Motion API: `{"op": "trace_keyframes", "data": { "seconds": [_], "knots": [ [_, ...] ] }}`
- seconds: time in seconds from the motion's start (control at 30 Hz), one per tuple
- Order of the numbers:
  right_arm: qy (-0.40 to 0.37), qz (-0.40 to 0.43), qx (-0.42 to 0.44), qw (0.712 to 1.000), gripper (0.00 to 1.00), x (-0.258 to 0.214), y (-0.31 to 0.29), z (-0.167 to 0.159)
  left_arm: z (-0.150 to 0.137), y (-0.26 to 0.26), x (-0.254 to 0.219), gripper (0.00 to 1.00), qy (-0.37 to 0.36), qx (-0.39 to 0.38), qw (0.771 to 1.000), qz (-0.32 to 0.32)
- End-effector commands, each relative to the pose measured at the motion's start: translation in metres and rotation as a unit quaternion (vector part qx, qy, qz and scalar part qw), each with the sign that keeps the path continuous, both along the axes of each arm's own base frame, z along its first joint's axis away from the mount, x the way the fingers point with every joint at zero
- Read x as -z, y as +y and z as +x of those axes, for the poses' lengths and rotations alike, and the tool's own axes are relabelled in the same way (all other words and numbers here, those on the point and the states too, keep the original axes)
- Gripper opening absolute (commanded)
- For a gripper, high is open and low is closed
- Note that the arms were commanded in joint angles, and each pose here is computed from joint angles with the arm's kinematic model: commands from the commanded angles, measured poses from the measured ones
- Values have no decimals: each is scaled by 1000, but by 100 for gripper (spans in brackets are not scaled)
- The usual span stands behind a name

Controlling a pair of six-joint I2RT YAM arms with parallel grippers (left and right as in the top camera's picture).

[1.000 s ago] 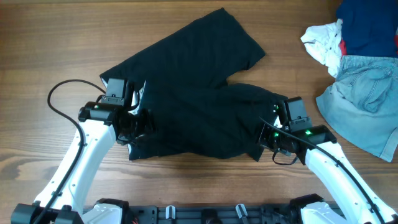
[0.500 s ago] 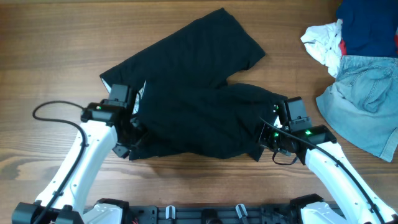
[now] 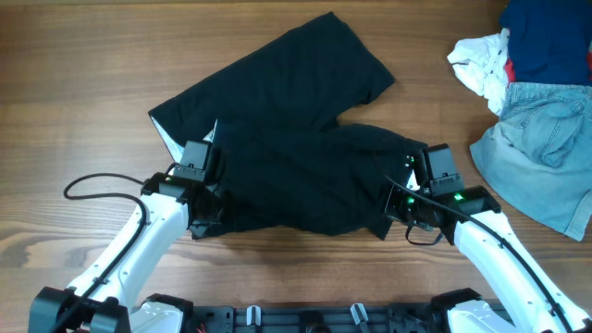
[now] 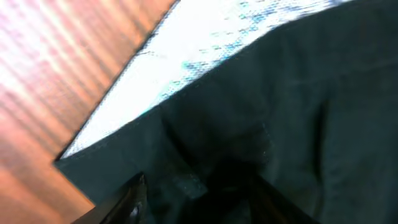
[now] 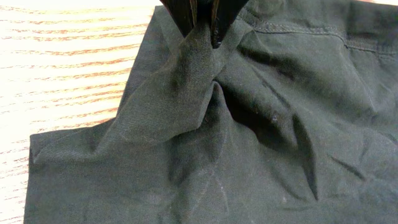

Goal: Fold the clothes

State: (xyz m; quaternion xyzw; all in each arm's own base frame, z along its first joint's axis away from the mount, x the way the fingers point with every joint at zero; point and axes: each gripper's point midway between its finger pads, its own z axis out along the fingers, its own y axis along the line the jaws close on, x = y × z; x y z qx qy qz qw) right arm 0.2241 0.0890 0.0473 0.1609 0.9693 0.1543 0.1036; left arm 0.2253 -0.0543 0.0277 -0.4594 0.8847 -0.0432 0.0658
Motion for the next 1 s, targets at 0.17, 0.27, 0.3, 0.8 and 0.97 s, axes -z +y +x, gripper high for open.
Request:
{"op": "trace_keyframes", "data": {
  "seconds": [0.17,0.27,0.3,0.8,0.97],
  "knots": [
    [-10,0,-11,1000,6,-5,2,6,-33,12,14,43,56,-41,997,23],
    [-10,0,-10,1000,6,-5,2,6,-39,12,22,30,62,-48,997,21],
    [-10,0,-11,1000,6,-5,2,6,-39,13,24,23,59,-48,997,22],
    [-51,-10,-28,998,4,-38,3,28,-15,12,-53,4,-18,29,999,22],
    [-55,-10,-29,998,4,-40,4,30,-25,12,-72,45,-42,59,997,20]
  ]
}}
